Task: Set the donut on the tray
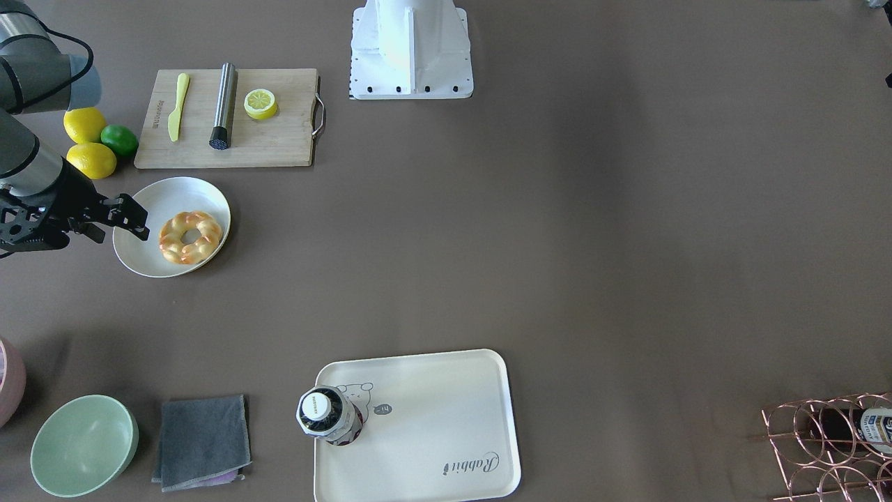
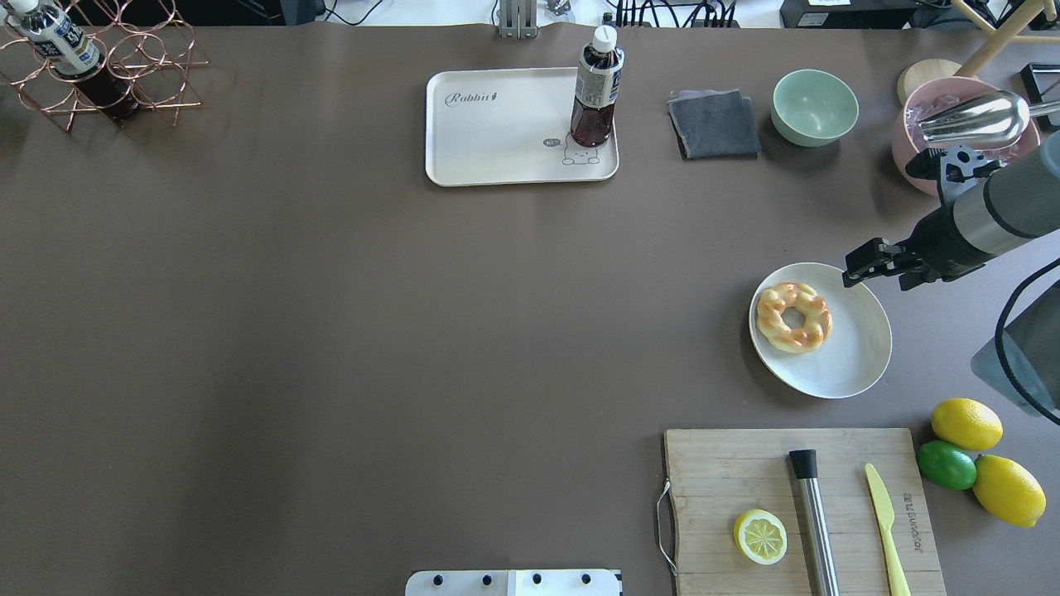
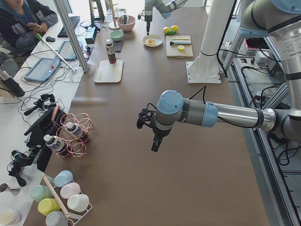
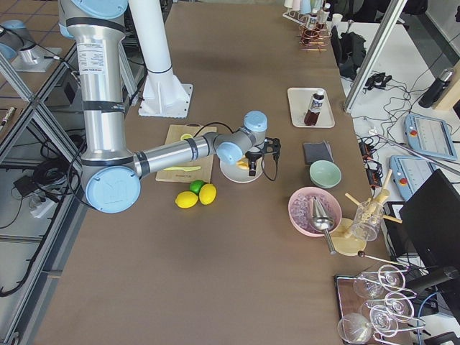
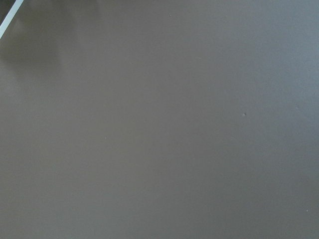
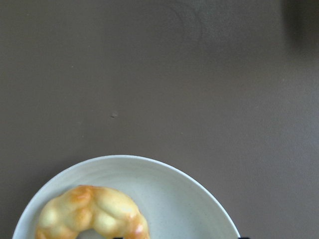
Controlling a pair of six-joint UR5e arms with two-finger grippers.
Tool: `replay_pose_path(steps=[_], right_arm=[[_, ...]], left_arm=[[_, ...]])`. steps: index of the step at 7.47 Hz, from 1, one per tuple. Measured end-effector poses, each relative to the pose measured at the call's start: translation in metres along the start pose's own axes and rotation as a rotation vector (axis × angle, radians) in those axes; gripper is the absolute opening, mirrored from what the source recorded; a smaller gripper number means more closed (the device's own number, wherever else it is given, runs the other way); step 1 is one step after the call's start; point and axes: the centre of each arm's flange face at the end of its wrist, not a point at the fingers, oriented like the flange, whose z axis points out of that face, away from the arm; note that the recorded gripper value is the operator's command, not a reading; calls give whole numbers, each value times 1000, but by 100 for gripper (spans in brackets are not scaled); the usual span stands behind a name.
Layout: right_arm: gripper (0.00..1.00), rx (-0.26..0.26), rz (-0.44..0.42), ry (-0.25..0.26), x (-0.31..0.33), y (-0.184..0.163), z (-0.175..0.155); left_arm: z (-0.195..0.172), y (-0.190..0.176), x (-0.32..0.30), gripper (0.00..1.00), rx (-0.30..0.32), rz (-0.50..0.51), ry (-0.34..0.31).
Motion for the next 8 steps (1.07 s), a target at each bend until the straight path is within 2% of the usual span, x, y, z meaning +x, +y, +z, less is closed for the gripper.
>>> replay_pose_path(steps=[2,3,4,5,6,8], right_arm=[[67,11,-7,-4,12,7,16],[62,9,-6,2,19,10,19],[48,10,-5,17,25,14,23],[28,12,-7,33,29,17,29],[4,10,-8,43,31,19,33],[0,7,-10,49,32,21,37]], left_arm=[[-1,0,0,97,2,0,1],[-1,0,1,97,3,1,1],[-2,0,1,97,6,1,7],[-3,-1,3,97,13,1,26],[-4,-2,5,97,18,2,37],[-6,-5,6,97,26,8,43]])
